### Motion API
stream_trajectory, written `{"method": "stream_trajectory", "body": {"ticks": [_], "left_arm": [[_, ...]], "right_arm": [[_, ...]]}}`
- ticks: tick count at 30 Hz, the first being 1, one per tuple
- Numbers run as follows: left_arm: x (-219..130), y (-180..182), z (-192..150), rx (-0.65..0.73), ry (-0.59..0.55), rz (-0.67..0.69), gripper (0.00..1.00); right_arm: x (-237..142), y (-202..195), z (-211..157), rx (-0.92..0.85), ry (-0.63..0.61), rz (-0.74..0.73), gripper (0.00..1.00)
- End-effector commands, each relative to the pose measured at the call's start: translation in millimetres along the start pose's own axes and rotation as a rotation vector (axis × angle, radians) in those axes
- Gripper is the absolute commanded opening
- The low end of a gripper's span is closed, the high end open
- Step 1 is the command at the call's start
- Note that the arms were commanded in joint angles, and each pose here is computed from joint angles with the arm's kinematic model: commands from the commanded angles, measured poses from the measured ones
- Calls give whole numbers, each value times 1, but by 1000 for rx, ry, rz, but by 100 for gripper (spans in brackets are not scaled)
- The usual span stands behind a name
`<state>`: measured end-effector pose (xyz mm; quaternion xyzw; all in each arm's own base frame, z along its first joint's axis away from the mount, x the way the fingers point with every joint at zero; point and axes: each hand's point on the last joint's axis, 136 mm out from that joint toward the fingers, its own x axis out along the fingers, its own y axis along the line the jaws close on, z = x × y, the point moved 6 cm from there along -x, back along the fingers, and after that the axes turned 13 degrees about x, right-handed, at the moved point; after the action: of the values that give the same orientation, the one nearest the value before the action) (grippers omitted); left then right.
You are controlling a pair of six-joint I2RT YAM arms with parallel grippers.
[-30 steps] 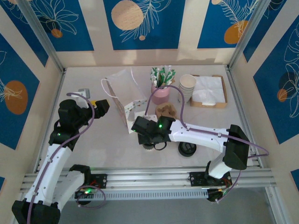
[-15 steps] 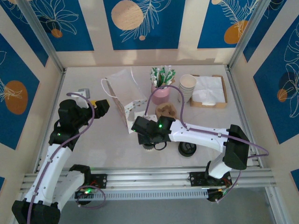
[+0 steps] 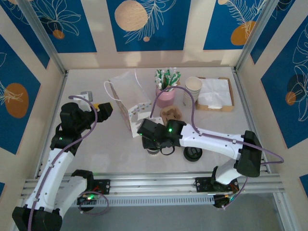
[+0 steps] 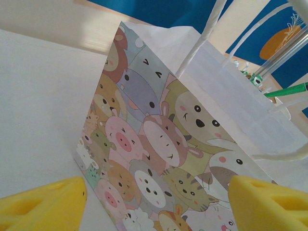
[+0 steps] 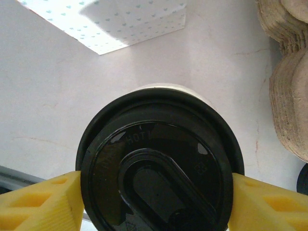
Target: Pack the takeout coffee
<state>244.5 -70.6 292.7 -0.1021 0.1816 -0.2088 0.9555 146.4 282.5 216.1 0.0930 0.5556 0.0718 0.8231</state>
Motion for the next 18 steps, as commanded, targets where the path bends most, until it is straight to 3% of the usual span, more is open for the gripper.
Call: {"method": "stream_trajectory", "body": {"ticks": [1, 18], "left_arm": [[0, 0, -3, 15, 3, 4, 77], [0, 1, -3, 14, 4, 4, 77]], "right_arm": [[-15, 7, 6, -10, -36, 50, 70], [25, 1, 1, -8, 29, -81, 70]]}}
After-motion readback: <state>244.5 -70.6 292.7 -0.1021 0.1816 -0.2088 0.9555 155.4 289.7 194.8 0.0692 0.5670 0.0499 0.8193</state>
